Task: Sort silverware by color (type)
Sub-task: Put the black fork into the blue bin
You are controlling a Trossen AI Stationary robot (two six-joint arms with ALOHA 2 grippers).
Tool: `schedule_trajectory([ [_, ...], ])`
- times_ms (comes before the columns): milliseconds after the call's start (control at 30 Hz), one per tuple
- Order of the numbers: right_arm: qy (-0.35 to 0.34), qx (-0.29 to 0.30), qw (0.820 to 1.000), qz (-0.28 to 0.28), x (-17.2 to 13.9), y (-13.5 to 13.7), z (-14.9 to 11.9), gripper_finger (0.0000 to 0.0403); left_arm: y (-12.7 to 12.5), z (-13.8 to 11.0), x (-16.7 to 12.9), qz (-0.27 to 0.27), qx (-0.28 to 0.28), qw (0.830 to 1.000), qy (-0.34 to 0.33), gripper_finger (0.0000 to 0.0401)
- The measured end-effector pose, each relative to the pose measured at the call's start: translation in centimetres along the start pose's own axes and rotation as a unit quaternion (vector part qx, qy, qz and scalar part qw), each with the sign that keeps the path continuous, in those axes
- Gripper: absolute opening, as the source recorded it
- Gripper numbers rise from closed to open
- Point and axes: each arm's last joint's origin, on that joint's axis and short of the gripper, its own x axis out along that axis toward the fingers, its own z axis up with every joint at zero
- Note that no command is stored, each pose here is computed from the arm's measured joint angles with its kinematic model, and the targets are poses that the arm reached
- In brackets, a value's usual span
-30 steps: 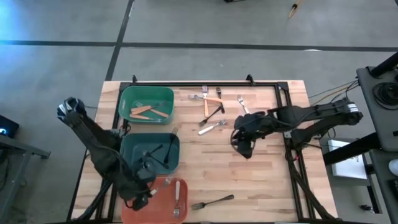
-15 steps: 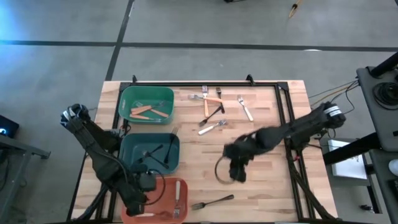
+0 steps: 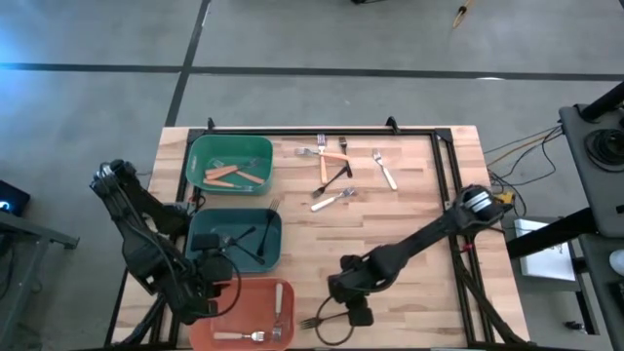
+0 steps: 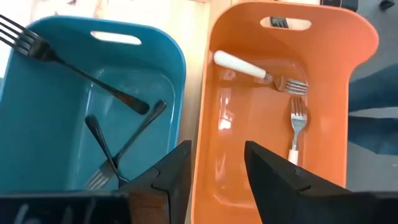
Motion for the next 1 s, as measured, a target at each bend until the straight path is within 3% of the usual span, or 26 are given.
schedule_trajectory([
  [500,0.032,-0.068,0.997,0.002,5.3,0.5,1.4,0.012,-0.7,-0.5,0.1,-0.006,0.008,1.0,0.0,0.0131],
  [767,0.029,-0.077,0.997,0.012,5.6,1.1,1.8,0.0129,-0.9,-0.7,0.0,-0.015,0.008,1.0,0.009,0.0131],
  [1000,0.041,-0.128,0.991,-0.003,7.1,1.7,1.1,0.0125,-0.9,-0.7,0.0,-0.015,0.013,1.0,0.009,0.0131],
])
